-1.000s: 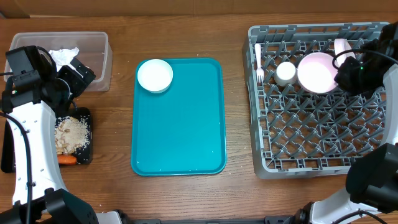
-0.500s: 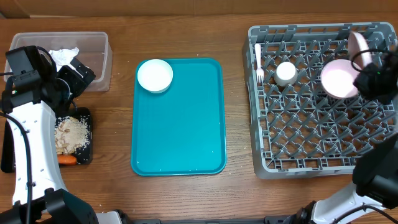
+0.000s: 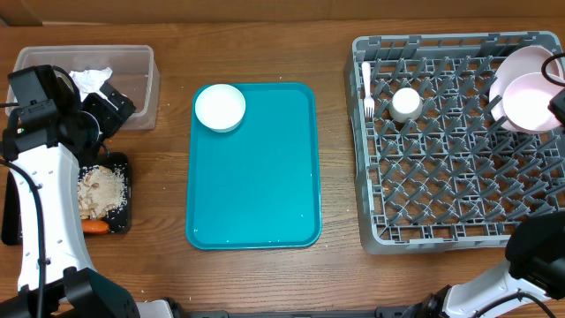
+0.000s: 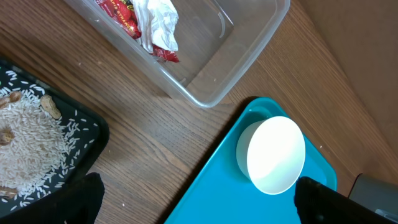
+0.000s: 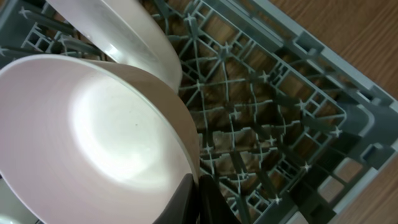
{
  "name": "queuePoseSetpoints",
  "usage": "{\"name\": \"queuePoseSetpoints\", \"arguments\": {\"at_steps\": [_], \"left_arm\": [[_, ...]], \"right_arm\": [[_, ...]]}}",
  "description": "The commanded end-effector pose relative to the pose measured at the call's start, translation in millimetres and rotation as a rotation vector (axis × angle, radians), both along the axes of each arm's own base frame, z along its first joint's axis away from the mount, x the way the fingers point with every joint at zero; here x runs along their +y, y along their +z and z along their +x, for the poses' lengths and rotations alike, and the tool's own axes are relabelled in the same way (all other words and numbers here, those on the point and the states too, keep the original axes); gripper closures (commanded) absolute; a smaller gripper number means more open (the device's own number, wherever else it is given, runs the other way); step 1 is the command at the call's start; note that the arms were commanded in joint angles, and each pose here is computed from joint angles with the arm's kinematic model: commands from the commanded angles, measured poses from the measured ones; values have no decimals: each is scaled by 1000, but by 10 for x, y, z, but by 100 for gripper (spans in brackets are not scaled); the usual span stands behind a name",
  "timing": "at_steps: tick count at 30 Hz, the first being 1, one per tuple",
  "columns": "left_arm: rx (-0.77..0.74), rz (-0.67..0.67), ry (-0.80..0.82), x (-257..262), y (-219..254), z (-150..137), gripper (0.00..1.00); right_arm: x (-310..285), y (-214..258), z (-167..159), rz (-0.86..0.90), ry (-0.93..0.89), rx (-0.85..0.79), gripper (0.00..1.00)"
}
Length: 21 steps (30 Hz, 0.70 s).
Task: Sort waste into correct bins and load items into the dishwasher rack
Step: 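Set the pink bowl in the rack and release it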
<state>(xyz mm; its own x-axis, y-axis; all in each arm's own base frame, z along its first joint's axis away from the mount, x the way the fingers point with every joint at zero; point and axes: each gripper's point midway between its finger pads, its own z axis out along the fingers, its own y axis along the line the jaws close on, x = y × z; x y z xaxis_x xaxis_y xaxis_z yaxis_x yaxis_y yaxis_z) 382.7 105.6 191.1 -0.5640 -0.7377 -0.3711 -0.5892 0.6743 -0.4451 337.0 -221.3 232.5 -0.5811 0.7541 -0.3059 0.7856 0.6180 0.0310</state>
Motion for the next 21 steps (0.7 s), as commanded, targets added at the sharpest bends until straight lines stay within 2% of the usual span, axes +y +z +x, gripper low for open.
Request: {"name": "queuePoseSetpoints", "arguments": {"at_steps": [1,4,7,19,21], "left_arm": [[-4,-9,5,14,10,14,0],[-4,-9,5,14,10,14,0],[-4,-9,5,14,10,14,0],[-4,-9,5,14,10,14,0],[-4,-9,5,14,10,14,0]], "right_arm": [[-3,112,-89,-22,-42,9,96],[370,74,15,135,60,-29,96],[610,74,70,220,128,-48,96],[524,81,105,185,104,-60,96],[354,83,68,117,-17,-46,96]]}}
